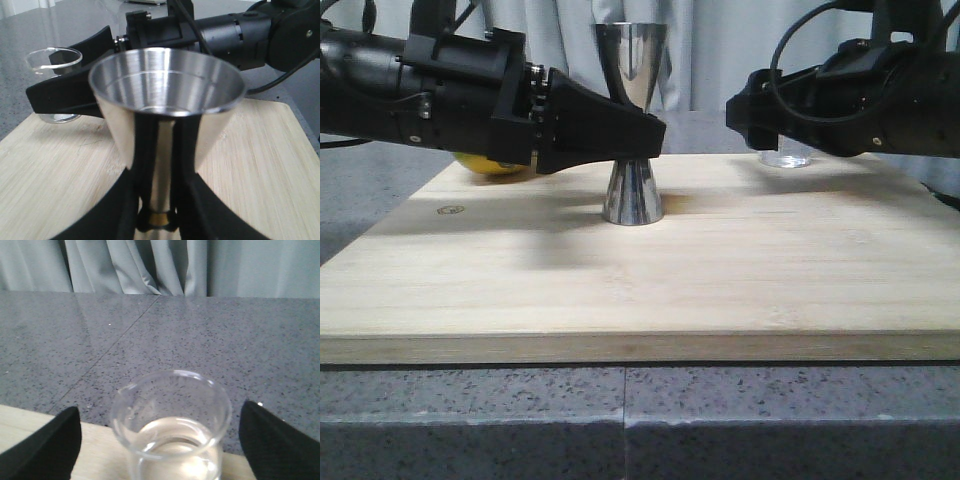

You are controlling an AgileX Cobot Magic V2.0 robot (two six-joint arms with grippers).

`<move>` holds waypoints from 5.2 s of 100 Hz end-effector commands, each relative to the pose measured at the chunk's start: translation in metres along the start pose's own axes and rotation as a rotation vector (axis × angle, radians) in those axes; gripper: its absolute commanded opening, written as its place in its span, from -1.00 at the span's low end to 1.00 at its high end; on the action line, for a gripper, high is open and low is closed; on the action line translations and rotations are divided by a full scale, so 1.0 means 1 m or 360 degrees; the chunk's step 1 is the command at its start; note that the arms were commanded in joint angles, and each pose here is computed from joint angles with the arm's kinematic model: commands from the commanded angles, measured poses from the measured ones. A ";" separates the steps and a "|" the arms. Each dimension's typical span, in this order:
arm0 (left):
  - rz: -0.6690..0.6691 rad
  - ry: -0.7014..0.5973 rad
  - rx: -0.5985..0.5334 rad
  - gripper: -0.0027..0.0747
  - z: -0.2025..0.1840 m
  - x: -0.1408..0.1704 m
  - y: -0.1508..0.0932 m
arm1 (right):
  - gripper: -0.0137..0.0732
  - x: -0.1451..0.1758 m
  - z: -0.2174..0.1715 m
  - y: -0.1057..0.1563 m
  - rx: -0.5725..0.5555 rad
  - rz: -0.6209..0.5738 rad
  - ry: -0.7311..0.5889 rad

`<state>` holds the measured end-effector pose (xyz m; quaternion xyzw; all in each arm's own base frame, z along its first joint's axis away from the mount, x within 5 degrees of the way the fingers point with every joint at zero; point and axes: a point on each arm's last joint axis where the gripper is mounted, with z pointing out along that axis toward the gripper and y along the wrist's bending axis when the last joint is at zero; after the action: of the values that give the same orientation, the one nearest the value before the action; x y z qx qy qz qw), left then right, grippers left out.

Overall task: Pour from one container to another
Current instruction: 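Reach the right gripper to the glass beaker and grasp it, then lift the glass beaker with the right gripper over the jigger cup, then tilt the beaker with the right gripper, pouring liquid into the jigger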

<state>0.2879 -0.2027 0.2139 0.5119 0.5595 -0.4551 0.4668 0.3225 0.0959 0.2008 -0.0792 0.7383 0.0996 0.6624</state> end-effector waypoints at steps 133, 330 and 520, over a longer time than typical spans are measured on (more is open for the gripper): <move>0.0041 -0.0244 0.0055 -0.72 -0.002 -0.032 -0.006 | -0.07 -0.020 0.018 -0.001 -0.0059 -0.0083 -0.0065; 0.0041 -0.0244 0.0055 -0.72 -0.002 -0.032 -0.006 | -0.12 -0.151 -0.092 0.086 -0.0523 -0.0687 0.0403; 0.0041 -0.0242 0.0052 -0.72 -0.002 -0.032 -0.005 | -0.12 -0.150 -0.059 0.099 -0.0493 -0.1424 0.0377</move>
<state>0.2878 -0.2027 0.2140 0.5119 0.5589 -0.4558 0.4668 0.2603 0.1728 0.3343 -0.4974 0.7189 -0.0942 0.4764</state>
